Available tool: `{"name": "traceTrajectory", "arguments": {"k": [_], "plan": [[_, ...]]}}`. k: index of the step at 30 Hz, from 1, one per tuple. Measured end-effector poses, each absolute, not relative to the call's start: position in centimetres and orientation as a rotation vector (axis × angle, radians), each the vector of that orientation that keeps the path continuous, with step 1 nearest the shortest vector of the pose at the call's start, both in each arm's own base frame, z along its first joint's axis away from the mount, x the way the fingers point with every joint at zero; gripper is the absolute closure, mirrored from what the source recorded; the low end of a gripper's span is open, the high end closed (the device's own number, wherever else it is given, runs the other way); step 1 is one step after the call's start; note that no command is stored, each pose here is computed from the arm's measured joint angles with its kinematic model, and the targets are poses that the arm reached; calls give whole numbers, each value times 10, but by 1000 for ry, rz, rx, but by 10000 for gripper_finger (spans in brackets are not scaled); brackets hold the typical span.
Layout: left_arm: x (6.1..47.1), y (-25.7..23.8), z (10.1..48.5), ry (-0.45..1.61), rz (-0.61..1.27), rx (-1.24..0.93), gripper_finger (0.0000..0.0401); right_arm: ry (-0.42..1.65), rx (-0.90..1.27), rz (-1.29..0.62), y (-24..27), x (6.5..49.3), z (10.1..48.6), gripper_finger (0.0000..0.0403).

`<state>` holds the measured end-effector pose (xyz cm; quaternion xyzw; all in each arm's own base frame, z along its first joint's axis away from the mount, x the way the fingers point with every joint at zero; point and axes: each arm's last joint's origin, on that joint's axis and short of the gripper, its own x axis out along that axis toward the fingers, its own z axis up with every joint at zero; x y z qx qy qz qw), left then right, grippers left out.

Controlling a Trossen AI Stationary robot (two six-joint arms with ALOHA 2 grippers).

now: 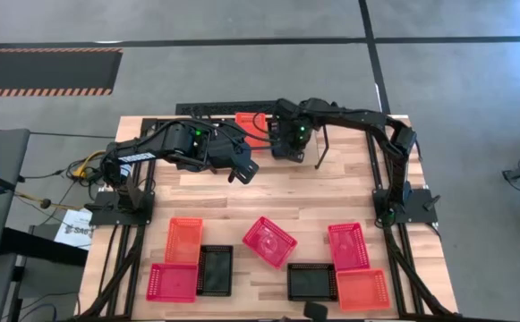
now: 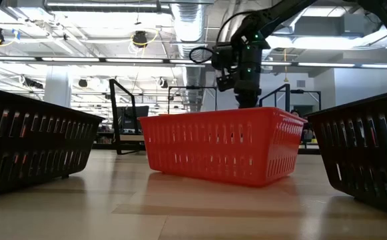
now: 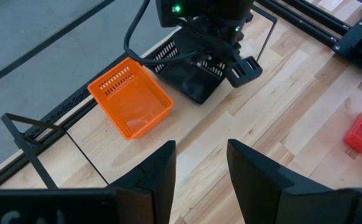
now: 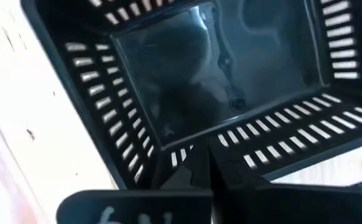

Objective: Stack baskets on shelf by color
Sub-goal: Put the top center black bin on the shelf

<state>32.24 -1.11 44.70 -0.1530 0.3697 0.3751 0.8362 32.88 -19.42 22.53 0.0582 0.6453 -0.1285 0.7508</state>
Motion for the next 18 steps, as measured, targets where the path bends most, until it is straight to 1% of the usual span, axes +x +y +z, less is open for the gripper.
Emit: {"name": "traceTrajectory", "arguments": {"k": [4, 8, 12, 18], "plan": [[322, -11, 447, 783, 794, -324, 269, 1406, 121, -281, -190, 332, 226, 403], [322, -11, 447, 783, 794, -324, 269, 1349, 103, -293, -192, 337, 227, 403], [322, -11, 447, 783, 795, -324, 269, 1292, 93, -321, -200, 339, 228, 403], [322, -11, 447, 781, 797, -329, 269, 1263, 116, -369, -217, 332, 230, 403]]}}
